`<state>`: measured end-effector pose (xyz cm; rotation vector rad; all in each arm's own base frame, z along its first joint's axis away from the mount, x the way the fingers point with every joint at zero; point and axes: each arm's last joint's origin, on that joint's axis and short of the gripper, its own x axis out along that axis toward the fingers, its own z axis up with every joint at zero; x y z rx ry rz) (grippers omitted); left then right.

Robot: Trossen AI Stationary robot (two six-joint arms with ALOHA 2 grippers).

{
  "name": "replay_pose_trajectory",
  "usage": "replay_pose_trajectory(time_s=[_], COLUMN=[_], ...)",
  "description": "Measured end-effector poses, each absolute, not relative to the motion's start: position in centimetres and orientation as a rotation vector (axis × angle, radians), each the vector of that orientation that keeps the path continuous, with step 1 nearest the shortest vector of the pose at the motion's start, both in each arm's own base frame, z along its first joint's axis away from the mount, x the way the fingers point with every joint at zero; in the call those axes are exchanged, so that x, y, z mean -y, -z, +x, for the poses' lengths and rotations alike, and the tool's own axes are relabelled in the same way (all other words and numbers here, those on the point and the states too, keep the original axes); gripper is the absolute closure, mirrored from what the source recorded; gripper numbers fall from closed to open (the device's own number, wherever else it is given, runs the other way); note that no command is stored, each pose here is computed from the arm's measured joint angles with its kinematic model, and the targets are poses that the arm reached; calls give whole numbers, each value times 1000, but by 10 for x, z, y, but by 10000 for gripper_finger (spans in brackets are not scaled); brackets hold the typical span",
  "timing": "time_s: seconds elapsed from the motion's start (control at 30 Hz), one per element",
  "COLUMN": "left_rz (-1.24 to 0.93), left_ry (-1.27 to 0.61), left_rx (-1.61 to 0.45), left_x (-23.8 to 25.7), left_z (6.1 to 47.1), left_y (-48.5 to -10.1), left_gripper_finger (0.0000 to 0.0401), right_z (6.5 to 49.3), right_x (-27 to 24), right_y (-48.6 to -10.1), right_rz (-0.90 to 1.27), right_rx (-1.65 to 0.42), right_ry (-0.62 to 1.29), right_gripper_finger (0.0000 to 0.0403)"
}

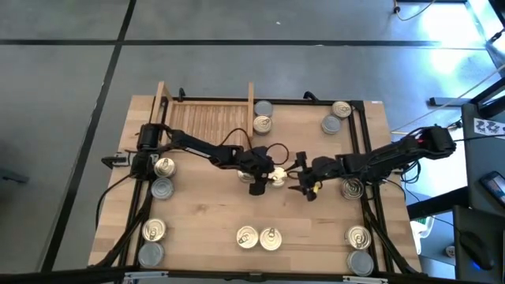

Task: Stack canned seafood by type on shelf
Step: Put the blue tuna can on the shelf

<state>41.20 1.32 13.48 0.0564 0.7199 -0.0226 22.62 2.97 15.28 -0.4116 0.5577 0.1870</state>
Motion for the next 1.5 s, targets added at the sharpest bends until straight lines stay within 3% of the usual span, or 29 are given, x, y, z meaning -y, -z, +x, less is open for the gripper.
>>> replay_pose_trajectory(time_s=[0.47, 0.9, 1.03, 1.2, 1.5], left_rz=[-152, -256, -265, -270, -146], left_ry=[-7, -21, -24, -44, 3], left_rx=[-613, -559, -542, -525, -460], left_x=[-39, -49, -49, -50, -38], left_z=[404, 405, 406, 405, 396], left_y=[-92, -91, -91, -98, -158], left_gripper_finger=[194, 194, 194, 194, 194], right_z=[238, 244, 248, 247, 227], right_x=[-27, -23, -23, -26, -44], right_y=[-127, -120, -115, -116, -144], right_rz=[-784, -988, -1001, -986, -926], right_rx=[-692, -806, -791, -803, -766], right_ry=[-169, -71, -72, -4, 24], right_gripper_finger=[86, 87, 118, 212, 217])
